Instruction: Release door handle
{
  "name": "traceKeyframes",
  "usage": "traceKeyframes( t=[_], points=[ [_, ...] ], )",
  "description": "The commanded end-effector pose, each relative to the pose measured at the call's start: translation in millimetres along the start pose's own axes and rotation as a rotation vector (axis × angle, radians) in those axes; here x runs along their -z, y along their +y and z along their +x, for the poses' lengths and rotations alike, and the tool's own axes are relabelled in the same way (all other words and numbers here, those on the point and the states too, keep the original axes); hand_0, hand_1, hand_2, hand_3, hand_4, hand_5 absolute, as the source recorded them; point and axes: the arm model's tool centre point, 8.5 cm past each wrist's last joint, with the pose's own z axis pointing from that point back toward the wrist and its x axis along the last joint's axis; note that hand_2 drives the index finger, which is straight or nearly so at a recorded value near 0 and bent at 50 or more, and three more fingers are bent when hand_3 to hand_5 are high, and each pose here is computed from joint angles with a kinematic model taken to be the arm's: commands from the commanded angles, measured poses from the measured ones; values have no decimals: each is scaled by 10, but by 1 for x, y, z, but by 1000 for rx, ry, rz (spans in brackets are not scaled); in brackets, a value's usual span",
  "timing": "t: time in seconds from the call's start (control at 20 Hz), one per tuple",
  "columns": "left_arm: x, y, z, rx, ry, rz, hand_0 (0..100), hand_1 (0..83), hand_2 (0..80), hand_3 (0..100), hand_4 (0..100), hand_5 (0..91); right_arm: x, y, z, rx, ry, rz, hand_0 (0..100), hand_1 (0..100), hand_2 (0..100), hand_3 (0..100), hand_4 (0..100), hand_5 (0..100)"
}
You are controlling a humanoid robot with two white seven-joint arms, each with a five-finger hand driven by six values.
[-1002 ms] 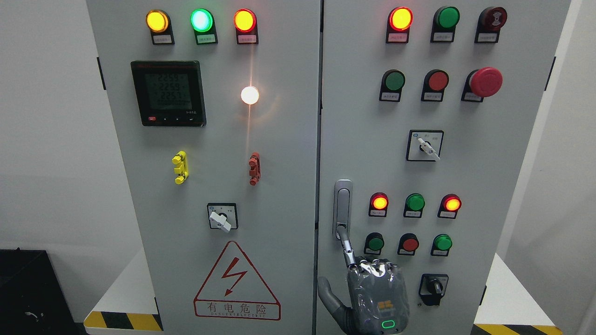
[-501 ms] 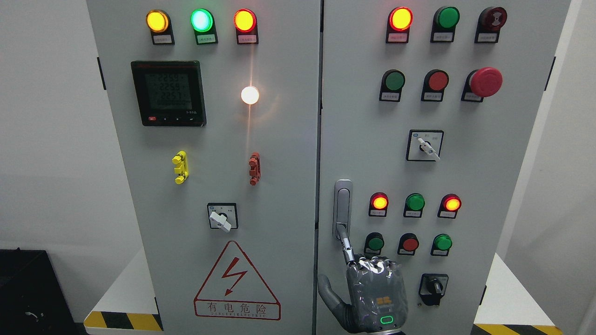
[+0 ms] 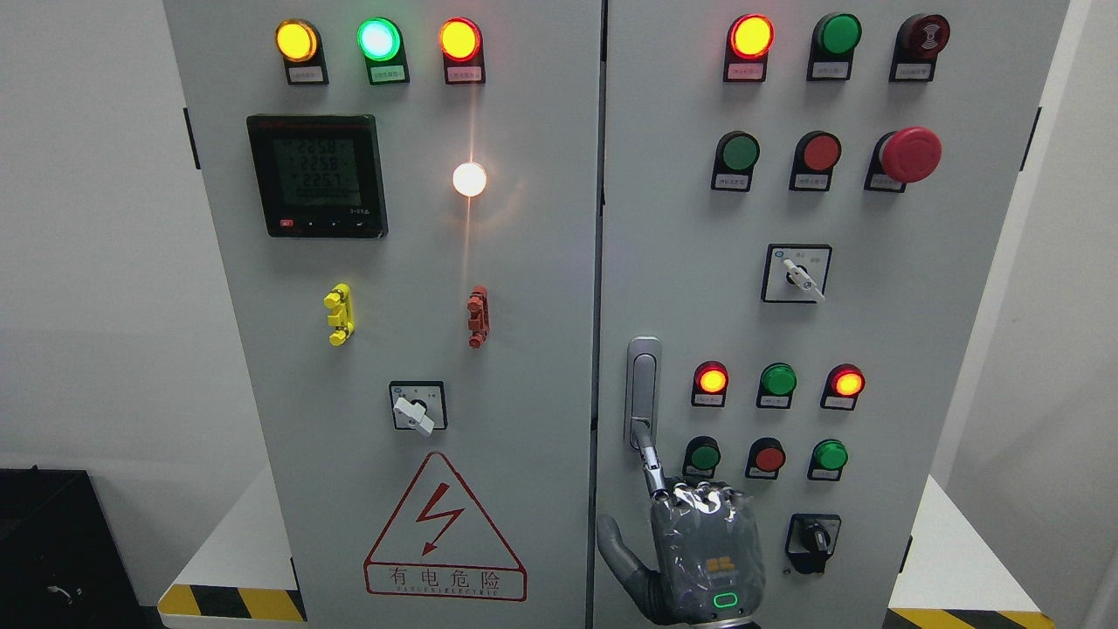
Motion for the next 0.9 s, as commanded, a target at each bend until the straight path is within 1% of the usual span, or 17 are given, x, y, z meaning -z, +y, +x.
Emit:
traceKeyframes(
  t=[0.0,0.35,0.45,0.85],
  points=[
    [-1,0,-11,-1,18,0,120,556,0,0,0,0,-2,6,-3,-2,9,28,358,276,140,1000,1000,1000],
    [-1,-1,-11,-3,18,-1,120,556,0,0,0,0,-3,10,-3,-2,9,41,365,276,151,1000,1000,1000],
    [-1,0,-11,-1,18,0,120,556,0,0,0,0,-3,12,-3,-1,10,58,368,275,152,1000,1000,1000],
    [-1,0,-11,-1,18,0,120,556,0,0,0,0,-6,13,-3,1,8,67,374,274,155,1000,1000,1000]
  ],
)
